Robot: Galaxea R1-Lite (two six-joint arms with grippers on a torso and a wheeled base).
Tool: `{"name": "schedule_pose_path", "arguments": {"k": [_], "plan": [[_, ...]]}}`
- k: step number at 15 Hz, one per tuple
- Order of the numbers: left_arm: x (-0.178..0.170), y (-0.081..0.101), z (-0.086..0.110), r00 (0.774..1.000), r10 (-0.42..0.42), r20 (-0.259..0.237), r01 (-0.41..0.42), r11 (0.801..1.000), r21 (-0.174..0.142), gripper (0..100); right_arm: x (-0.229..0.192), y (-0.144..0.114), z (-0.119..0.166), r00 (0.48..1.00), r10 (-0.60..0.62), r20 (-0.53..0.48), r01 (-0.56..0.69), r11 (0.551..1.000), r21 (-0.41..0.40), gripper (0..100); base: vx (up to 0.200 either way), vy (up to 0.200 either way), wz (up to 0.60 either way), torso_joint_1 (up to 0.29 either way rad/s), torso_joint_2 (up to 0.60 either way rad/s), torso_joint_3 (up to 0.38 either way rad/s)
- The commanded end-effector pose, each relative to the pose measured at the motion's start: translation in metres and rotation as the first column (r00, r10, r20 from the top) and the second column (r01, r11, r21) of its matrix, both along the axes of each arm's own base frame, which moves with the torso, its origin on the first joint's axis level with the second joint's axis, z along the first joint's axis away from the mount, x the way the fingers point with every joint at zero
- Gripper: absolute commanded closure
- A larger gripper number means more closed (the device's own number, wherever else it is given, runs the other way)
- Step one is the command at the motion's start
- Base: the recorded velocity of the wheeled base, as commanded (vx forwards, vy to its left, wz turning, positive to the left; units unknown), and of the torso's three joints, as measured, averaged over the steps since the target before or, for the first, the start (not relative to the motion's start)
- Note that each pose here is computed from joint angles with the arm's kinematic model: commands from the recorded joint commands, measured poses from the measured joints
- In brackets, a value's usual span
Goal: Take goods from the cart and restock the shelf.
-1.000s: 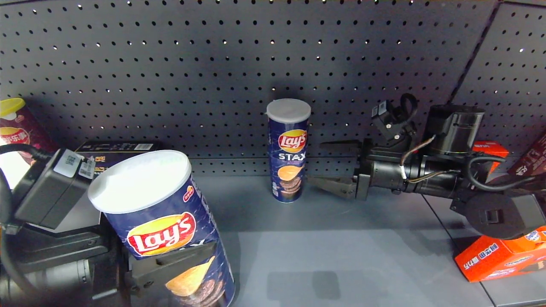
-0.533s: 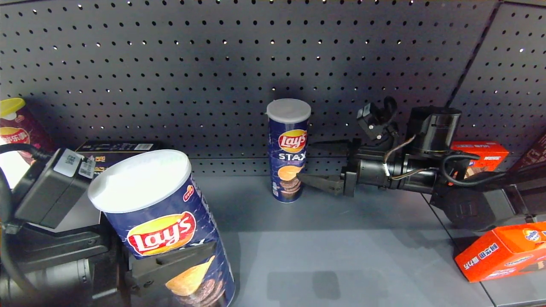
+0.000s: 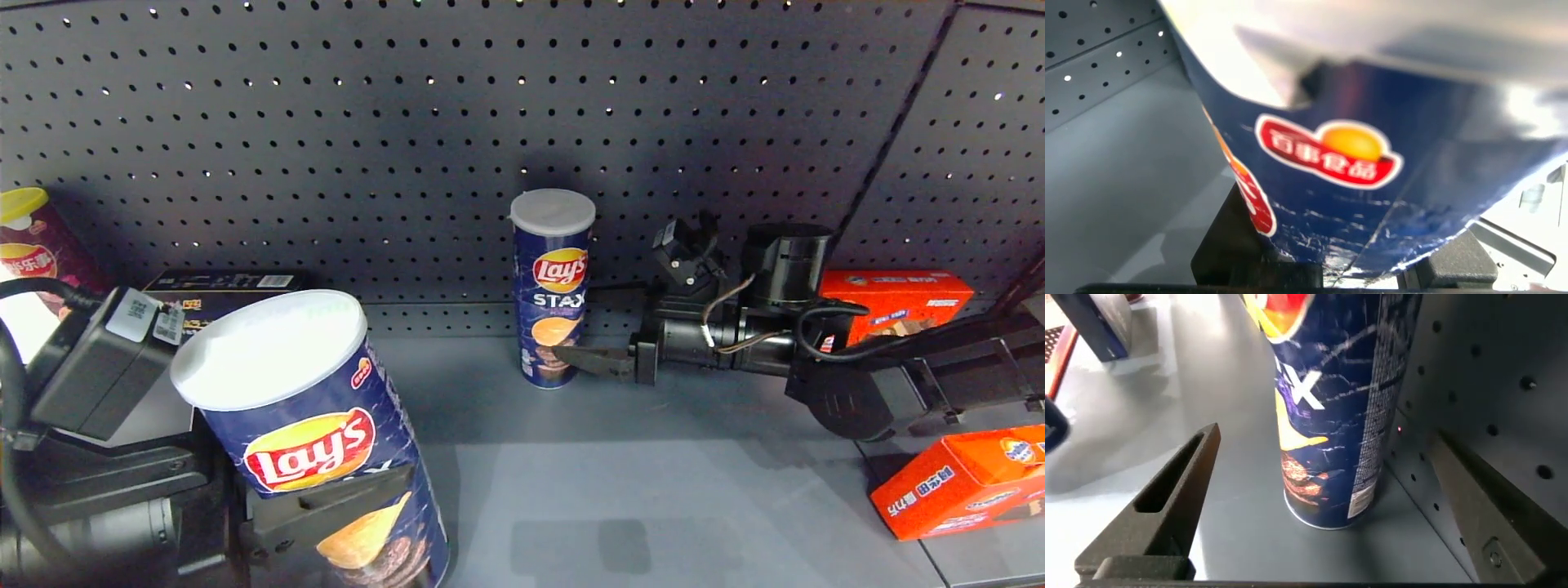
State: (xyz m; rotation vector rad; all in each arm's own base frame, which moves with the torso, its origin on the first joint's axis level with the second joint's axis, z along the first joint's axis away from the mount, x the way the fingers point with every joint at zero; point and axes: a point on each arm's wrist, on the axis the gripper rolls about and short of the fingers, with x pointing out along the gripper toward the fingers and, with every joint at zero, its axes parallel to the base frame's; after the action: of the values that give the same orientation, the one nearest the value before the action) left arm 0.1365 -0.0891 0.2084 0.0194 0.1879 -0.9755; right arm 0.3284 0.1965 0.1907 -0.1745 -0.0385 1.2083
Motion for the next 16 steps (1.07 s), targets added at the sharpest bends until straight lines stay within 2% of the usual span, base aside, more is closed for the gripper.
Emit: {"name": "schedule_pose_path", "arguments": {"k": [1, 8, 16], "plan": [[0.000, 0.000, 0.000, 1.000, 0.000, -0.001, 0.000, 1.000, 0.001, 100, 0.005, 0.003, -0.006, 1.000, 0.001, -0.009, -0.001, 1.000, -0.005, 0, 0.000, 0.000, 0.00, 0.000, 0.00, 0.000], [0.000, 0.000, -0.003, 1.000, 0.000, -0.009, 0.000, 1.000, 0.005, 100, 0.015, 0.026, -0.015, 0.999, 0.038, -0.007, -0.038, 0.999, -0.003, 0, 0.000, 0.000, 0.00, 0.000, 0.00, 0.000], [0.000, 0.000, -0.004, 1.000, 0.001, -0.010, -0.001, 1.000, 0.006, 100, 0.022, 0.027, -0.021, 1.000, 0.024, -0.014, -0.024, 1.000, -0.009, 0, 0.000, 0.000, 0.00, 0.000, 0.00, 0.000]]}}
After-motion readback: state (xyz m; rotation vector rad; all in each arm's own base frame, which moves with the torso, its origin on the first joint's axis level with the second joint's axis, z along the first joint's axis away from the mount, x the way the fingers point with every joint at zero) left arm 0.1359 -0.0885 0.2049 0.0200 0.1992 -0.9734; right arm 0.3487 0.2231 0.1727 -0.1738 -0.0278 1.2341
